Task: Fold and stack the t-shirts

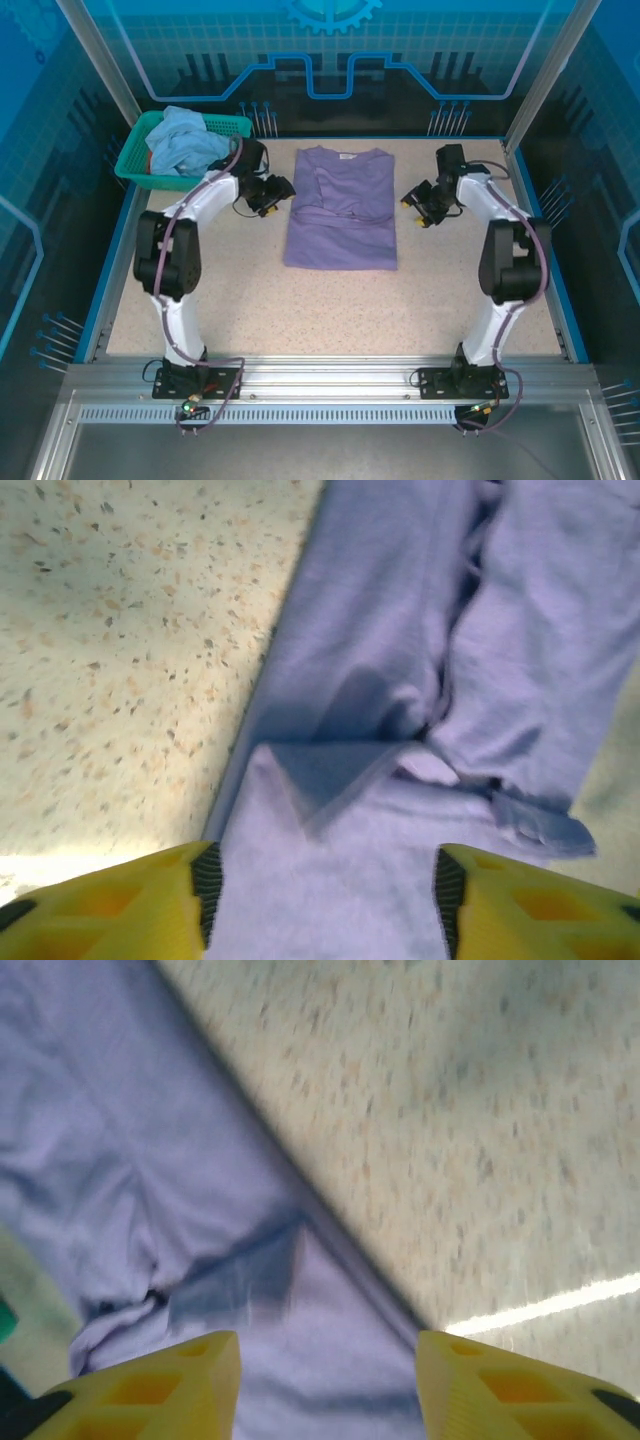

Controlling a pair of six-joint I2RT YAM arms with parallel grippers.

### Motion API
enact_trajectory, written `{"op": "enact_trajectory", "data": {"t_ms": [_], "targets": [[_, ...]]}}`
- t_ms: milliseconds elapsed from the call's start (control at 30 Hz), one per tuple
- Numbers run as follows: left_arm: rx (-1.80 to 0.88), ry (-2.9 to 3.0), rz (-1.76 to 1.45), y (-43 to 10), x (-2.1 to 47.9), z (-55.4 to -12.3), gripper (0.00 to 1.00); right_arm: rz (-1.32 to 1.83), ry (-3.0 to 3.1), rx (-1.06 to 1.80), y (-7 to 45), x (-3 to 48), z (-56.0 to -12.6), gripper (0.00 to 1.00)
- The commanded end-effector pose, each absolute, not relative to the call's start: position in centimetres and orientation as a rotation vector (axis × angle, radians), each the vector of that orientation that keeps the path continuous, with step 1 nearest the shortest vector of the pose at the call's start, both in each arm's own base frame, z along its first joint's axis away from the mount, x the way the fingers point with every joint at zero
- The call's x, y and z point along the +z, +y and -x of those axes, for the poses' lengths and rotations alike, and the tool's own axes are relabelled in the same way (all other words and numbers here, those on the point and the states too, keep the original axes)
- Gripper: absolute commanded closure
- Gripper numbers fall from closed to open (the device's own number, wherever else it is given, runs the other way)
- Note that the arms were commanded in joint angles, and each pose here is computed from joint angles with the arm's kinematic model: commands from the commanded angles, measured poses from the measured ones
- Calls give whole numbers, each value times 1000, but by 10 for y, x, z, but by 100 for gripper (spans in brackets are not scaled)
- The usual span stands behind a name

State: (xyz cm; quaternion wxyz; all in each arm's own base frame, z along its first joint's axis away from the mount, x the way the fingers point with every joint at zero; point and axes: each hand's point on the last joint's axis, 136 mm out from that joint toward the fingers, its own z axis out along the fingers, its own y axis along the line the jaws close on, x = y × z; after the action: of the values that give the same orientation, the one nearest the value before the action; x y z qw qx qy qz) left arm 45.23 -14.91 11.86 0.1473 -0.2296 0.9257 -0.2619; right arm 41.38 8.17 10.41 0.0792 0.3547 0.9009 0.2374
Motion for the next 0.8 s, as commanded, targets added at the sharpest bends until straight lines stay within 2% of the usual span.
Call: {"op": "enact_trajectory", "data": {"t_ms": [0, 100, 233, 333, 467, 567, 633, 767], "targets": [[-793, 2587, 553, -173, 154, -418, 52, -801, 2698, 868, 128, 124, -379, 61], [-817, 2610, 443, -204, 150, -385, 62, -687, 2734, 900, 156, 112, -345, 73], [-830, 2677, 357, -236, 121, -365, 68, -625, 2796, 929, 182, 91, -327, 82], [-812, 2728, 340, -244, 92, -366, 70, -607, 2840, 912, 192, 75, -328, 84], [-672, 2829, 338, -230, 47, -366, 69, -673, 2925, 784, 179, 43, -323, 84], [-639, 2914, 383, -221, 15, -352, 68, -737, 2990, 777, 171, 16, -307, 84], [-646, 2931, 400, -218, 8, -340, 66, -738, 3018, 791, 168, 6, -295, 87], [-584, 2967, 432, -200, -8, -310, 66, -763, 3044, 696, 156, -1, -277, 85]]}}
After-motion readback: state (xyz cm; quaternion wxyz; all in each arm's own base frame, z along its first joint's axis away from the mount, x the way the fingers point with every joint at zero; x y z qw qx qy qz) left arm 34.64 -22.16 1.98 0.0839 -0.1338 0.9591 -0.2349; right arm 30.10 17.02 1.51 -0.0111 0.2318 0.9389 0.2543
